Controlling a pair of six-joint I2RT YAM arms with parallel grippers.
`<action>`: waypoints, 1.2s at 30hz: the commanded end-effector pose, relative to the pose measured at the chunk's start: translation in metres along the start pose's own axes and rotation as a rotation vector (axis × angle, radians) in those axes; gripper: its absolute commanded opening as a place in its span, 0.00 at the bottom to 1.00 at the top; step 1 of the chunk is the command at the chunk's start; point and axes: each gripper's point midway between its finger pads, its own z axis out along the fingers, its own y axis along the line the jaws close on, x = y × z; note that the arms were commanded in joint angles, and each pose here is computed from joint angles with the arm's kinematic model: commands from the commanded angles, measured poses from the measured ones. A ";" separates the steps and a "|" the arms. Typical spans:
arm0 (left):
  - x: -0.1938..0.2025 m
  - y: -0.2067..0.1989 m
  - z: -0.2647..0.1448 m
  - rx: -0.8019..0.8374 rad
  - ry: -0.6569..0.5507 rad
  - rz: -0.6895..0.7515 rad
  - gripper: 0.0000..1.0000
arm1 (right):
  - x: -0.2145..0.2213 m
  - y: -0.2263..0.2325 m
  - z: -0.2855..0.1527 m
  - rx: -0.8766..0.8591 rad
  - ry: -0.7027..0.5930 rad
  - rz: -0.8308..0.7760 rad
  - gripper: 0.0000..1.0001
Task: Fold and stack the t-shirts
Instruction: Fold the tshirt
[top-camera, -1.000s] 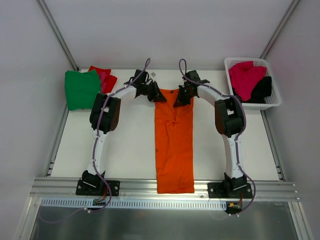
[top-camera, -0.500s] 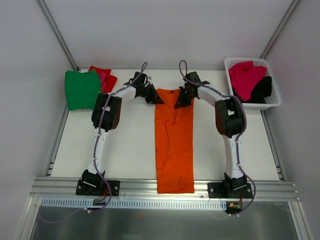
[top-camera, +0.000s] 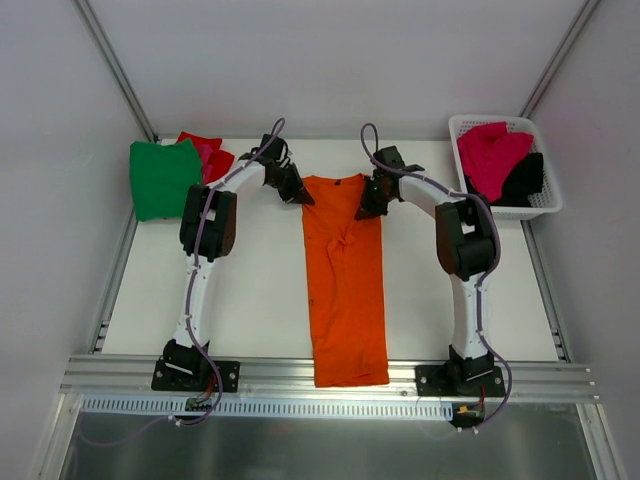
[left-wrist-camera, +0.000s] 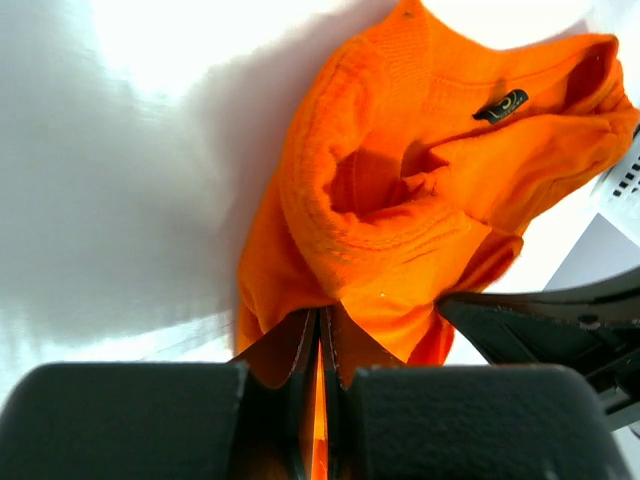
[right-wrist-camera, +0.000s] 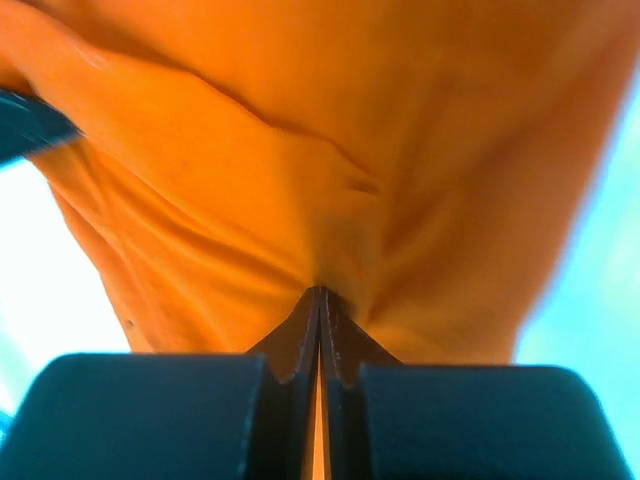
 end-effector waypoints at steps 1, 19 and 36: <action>-0.006 0.047 0.001 -0.150 -0.014 -0.022 0.00 | -0.004 -0.007 -0.036 0.072 -0.060 -0.035 0.01; -0.003 0.042 0.005 -0.115 0.017 -0.028 0.00 | 0.031 0.021 -0.102 -0.073 -0.113 -0.094 0.00; 0.000 0.042 0.002 -0.109 0.024 -0.027 0.00 | 0.044 0.085 -0.033 -0.380 0.099 -0.031 0.00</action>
